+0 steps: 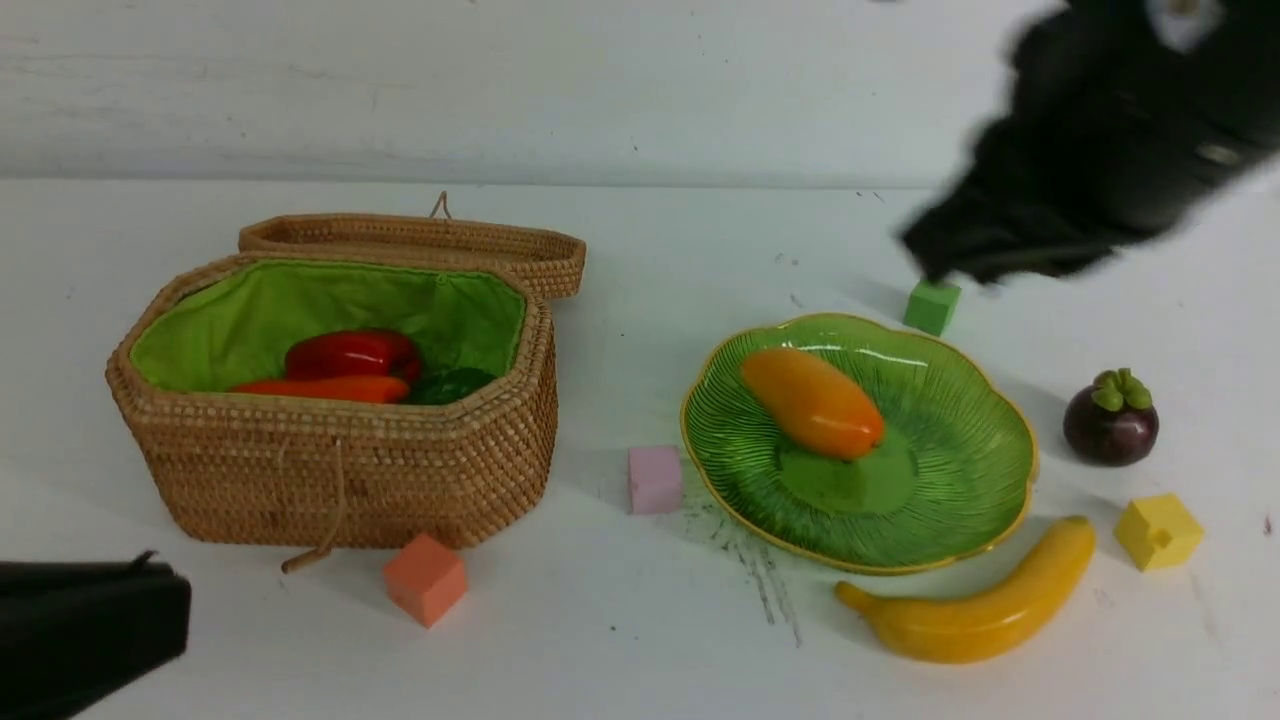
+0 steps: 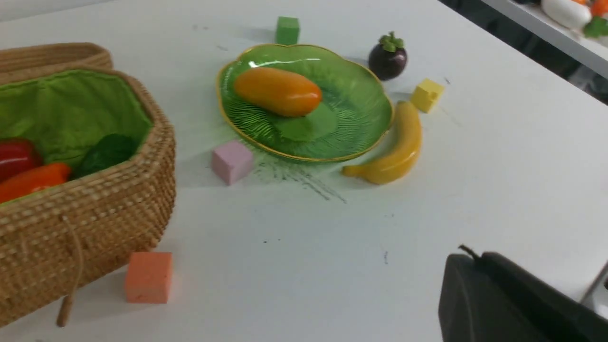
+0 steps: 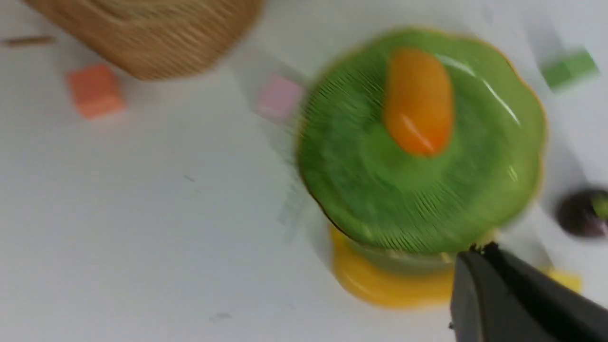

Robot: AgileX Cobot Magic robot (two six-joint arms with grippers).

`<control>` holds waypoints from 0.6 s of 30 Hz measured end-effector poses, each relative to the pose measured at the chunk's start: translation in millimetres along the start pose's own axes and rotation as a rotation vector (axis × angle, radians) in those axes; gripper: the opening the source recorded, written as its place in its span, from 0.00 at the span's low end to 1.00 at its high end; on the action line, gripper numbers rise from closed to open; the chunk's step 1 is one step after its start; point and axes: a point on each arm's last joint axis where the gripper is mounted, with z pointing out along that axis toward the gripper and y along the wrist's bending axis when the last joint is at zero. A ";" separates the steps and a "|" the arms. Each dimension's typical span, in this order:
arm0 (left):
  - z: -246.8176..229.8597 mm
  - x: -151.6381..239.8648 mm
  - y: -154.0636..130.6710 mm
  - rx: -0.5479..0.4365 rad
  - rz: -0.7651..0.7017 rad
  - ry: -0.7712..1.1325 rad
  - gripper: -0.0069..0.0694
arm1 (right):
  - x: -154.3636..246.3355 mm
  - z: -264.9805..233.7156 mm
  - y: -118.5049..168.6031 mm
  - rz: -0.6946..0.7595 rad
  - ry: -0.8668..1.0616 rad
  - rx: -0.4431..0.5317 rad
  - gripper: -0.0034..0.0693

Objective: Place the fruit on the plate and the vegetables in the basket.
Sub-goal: Use the right arm to grab a banana and put it into the right plate

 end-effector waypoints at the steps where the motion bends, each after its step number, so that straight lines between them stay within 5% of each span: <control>1: 0.0 0.0 -0.6 0.007 0.006 0.000 0.07 | 17.4 7.4 -15.1 0.083 0.050 0.041 0.08; 4: 0.0 -0.5 -1.7 0.019 0.013 -0.006 0.07 | 63.6 39.7 -46.1 0.344 0.195 0.103 0.18; 10: 0.0 -1.2 -2.0 0.022 0.015 -0.014 0.07 | 113.3 119.0 -62.1 0.798 0.294 -0.029 0.59; 14: 0.0 -1.2 -2.2 0.025 0.013 -0.014 0.07 | 110.5 155.5 -66.9 0.874 0.230 -0.056 0.83; 18: 0.0 -1.4 -2.4 0.026 0.012 -0.016 0.08 | 106.0 178.4 -71.0 0.896 0.181 -0.048 0.90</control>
